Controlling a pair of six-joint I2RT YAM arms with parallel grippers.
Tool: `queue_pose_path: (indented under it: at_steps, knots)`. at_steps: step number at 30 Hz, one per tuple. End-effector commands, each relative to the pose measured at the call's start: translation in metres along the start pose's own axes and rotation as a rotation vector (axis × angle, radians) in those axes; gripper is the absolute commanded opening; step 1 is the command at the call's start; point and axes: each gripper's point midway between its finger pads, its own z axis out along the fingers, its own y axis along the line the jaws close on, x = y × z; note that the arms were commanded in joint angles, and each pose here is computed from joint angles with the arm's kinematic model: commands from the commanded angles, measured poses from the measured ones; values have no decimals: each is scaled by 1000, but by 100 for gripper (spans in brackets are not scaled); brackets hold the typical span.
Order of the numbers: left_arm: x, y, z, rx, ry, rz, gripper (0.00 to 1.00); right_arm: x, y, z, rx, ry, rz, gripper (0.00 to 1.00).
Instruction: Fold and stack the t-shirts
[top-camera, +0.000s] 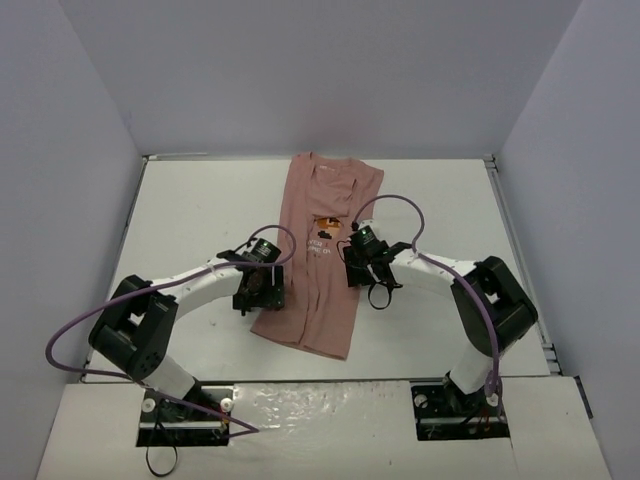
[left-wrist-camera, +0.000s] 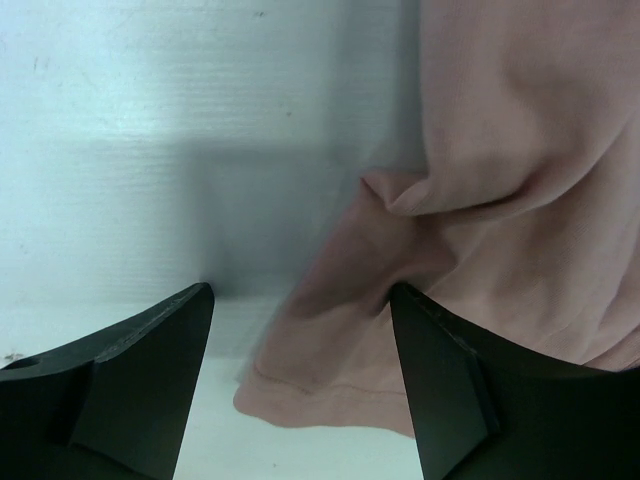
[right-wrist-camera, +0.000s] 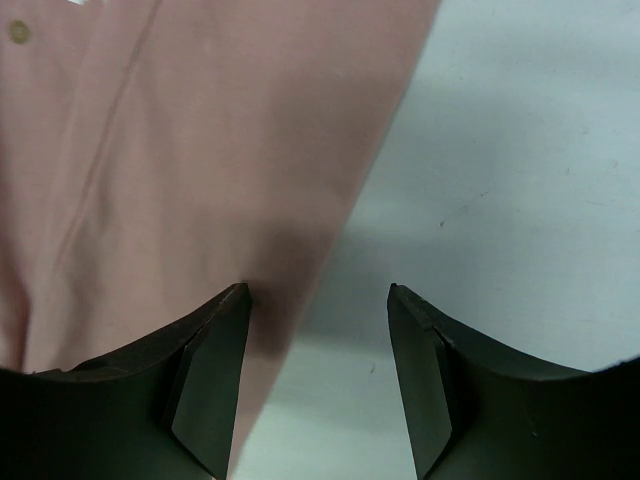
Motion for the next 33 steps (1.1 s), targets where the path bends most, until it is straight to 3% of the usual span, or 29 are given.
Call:
queue_pose_path:
  at_steps: [1, 11, 17, 22, 33]
  knots:
    - [8, -9, 16, 25, 41, -34, 68, -18, -23, 19, 90, -32, -5, 54]
    - [48, -7, 17, 36, 113, -93, 68, -91, -58, 32, 120, -124, 57, 54]
    - [32, -31, -18, 157, 35, -108, 68, -119, -46, -18, 39, -207, 98, 54]
    - [5, -53, -52, 252, -43, -113, 69, -99, -51, -55, 17, -219, 165, 54]
    - [41, -60, -32, 255, 78, -112, 67, 25, -46, -66, -39, -7, 354, 51]
